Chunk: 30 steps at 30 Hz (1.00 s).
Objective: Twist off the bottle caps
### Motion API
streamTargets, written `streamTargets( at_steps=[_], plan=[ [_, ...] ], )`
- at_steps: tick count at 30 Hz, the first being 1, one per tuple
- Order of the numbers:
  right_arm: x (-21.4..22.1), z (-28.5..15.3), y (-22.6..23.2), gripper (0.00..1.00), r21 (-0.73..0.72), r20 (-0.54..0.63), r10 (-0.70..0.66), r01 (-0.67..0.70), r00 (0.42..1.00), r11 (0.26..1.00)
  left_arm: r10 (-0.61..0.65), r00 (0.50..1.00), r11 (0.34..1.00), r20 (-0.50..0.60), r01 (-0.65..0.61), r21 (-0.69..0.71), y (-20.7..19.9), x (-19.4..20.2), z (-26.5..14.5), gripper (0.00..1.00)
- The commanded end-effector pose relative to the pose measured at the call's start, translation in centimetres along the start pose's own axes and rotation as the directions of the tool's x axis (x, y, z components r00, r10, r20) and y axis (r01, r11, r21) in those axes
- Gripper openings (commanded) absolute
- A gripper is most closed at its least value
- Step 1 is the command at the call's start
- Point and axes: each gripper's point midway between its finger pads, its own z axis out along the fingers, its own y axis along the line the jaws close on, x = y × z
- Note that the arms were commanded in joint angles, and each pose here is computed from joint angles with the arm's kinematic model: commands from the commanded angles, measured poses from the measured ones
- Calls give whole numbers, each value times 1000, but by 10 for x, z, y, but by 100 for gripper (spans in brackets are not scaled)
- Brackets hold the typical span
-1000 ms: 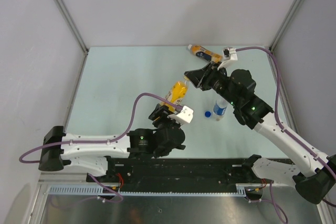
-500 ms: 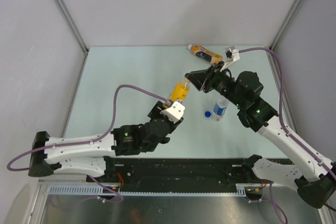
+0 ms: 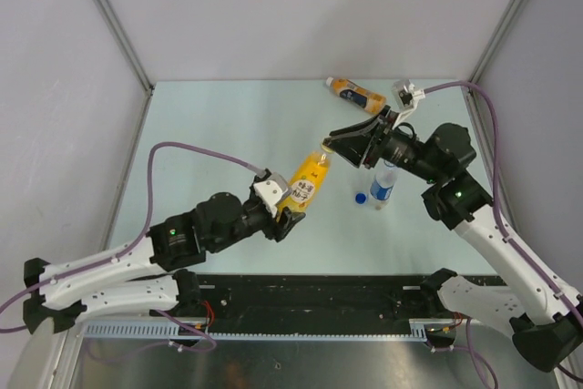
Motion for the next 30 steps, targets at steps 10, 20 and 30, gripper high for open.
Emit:
streamTargets(
  at_steps=[10, 20, 30],
  plan=[
    [-3, -34, 75, 0, -392, 25, -206, 199, 978, 898, -19, 972, 800, 233, -125, 586, -93, -59, -61, 0],
    [2, -59, 109, 0, -556, 91, -287, 288, 954, 779, -12, 936, 716, 352, -238, 657, -105, -68, -91, 0],
    [-1, -69, 120, 0, -576, 160, -322, 353, 933, 738, -7, 942, 729, 335, -224, 647, -103, -60, -84, 0]
  ],
)
